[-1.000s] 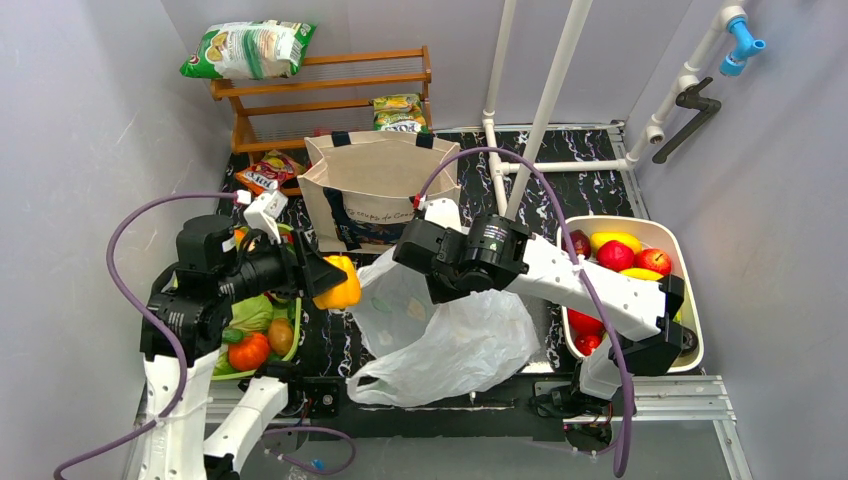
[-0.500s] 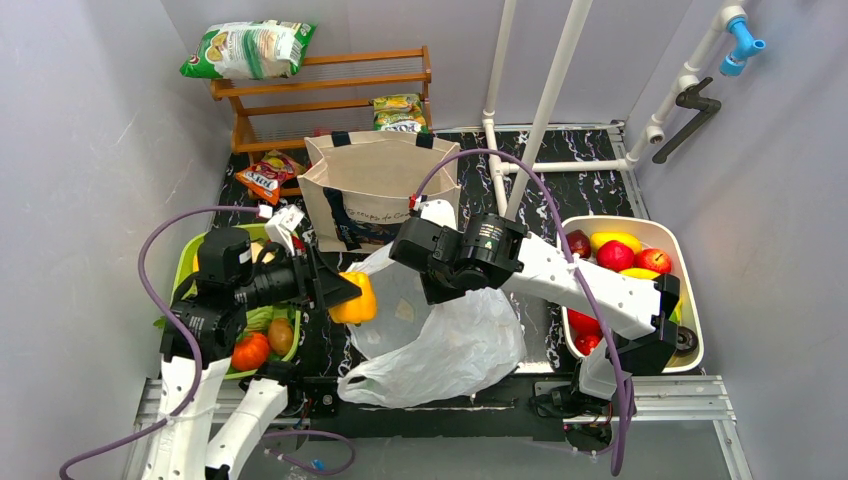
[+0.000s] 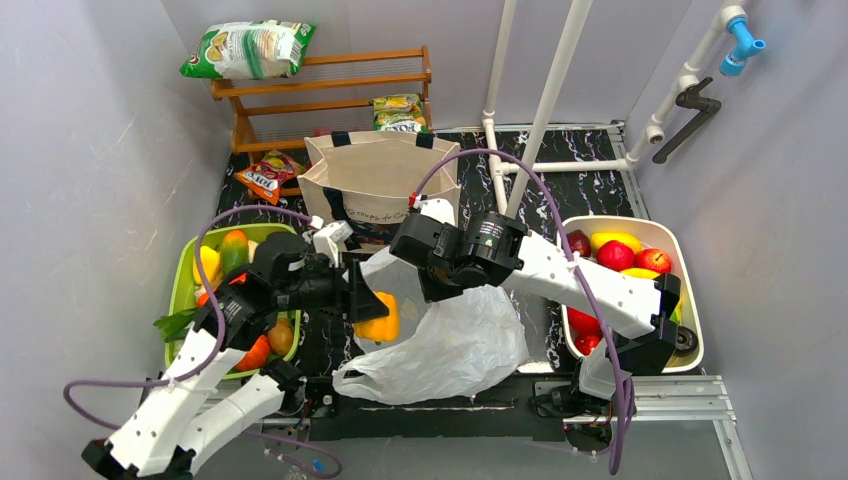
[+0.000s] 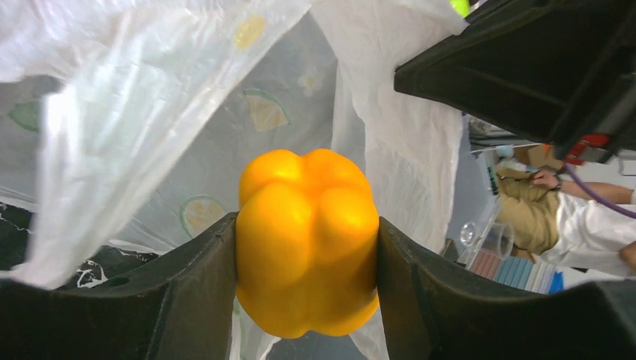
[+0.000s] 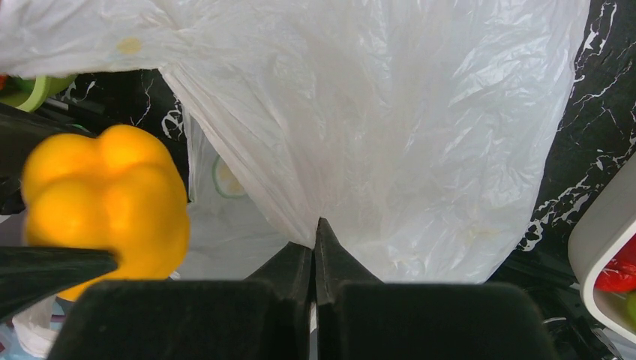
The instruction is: Place the mixed food into the grocery bags and tie them
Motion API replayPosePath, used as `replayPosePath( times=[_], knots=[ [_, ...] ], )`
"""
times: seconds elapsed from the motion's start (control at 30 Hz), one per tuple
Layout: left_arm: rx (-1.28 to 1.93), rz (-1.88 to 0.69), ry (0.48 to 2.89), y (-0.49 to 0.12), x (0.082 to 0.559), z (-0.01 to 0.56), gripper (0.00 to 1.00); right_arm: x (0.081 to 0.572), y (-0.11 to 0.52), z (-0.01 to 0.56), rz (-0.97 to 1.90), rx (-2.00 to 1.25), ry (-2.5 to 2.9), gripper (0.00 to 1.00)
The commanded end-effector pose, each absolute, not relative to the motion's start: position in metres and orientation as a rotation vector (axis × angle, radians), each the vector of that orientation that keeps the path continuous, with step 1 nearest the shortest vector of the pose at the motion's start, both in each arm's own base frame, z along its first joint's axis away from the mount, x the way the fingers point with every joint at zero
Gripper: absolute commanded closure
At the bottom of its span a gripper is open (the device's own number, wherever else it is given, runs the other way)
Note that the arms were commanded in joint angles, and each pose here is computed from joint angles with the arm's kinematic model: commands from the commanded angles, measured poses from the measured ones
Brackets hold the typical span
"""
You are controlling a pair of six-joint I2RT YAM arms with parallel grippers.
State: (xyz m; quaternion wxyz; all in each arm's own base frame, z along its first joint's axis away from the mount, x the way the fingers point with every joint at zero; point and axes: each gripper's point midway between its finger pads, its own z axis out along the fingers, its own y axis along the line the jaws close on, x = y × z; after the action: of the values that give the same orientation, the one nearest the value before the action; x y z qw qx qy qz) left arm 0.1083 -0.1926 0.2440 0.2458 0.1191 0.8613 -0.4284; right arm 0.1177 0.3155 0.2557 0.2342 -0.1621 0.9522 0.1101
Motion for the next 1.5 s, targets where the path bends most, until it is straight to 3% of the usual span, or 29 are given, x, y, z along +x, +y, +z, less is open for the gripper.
replayPosePath(
  times=[0.0, 0.27, 0.33, 0.43, 0.63, 0.67, 0.93, 1.13, 1.47],
  knots=[
    [0.320, -1.035, 2.359, -0.204, 0.124, 0.235, 1.00, 0.119, 0.312, 0.268, 0.364, -0.409, 2.593, 0.99],
    [0.405, -0.913, 2.416, -0.229, 0.128, 0.221, 0.99, 0.120, 0.300, 0.266, 0.356, -0.389, 2.594, 0.99],
    [0.381, -0.877, 2.423, -0.230, 0.133, 0.218, 0.90, 0.120, 0.298, 0.266, 0.355, -0.386, 2.596, 0.99],
    [0.337, -0.839, 2.429, -0.227, 0.138, 0.216, 0.68, 0.120, 0.295, 0.266, 0.357, -0.378, 2.596, 0.99],
    [0.341, -0.832, 2.433, -0.226, 0.136, 0.215, 0.04, 0.119, 0.292, 0.261, 0.370, -0.375, 2.598, 0.99],
    [0.339, -0.832, 2.434, -0.225, 0.136, 0.215, 0.02, 0.118, 0.292, 0.261, 0.373, -0.374, 2.598, 0.99],
    [0.273, -0.737, 2.471, -0.209, 0.137, 0.219, 0.02, 0.117, 0.290, 0.257, 0.370, -0.377, 2.605, 0.99],
    [0.174, -0.371, 2.555, -0.161, 0.145, 0.220, 0.02, 0.117, 0.290, 0.255, 0.368, -0.377, 2.606, 0.99],
    [0.014, -0.187, 2.431, -0.097, 0.141, 0.244, 0.02, 0.117, 0.289, 0.251, 0.364, -0.382, 2.611, 0.99]
  ],
)
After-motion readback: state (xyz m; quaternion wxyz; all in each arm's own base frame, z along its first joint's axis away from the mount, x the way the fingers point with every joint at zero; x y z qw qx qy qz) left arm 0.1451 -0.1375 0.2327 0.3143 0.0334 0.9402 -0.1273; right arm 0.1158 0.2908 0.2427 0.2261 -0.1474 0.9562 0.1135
